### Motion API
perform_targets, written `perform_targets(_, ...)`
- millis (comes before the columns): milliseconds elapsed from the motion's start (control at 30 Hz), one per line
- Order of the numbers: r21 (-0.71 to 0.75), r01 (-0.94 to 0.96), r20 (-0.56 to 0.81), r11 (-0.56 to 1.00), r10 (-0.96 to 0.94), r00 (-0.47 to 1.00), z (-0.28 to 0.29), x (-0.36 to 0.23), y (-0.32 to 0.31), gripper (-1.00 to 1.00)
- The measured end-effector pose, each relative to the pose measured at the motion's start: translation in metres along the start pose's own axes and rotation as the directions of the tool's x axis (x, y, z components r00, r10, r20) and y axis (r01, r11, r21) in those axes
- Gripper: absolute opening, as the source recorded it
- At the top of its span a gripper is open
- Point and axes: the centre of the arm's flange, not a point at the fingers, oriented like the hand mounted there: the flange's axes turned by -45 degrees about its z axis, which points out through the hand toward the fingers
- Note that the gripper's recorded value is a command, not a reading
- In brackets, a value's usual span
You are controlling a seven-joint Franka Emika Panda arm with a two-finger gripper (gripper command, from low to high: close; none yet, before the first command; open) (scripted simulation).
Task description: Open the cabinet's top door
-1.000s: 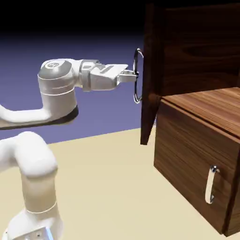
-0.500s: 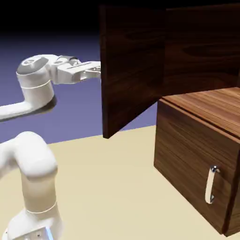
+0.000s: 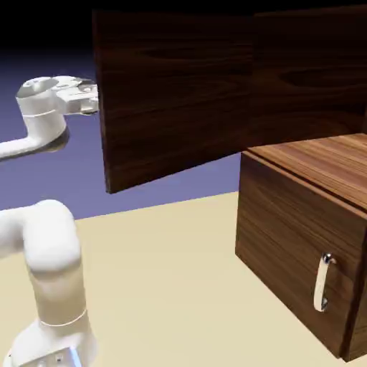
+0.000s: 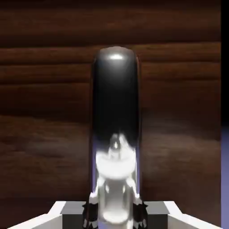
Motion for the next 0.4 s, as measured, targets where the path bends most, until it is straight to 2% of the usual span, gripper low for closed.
perform_targets(400, -0.252, 0.000, 0.000, 0.968, 0.000, 1.000, -0.105, 0.000, -0.051, -1.00)
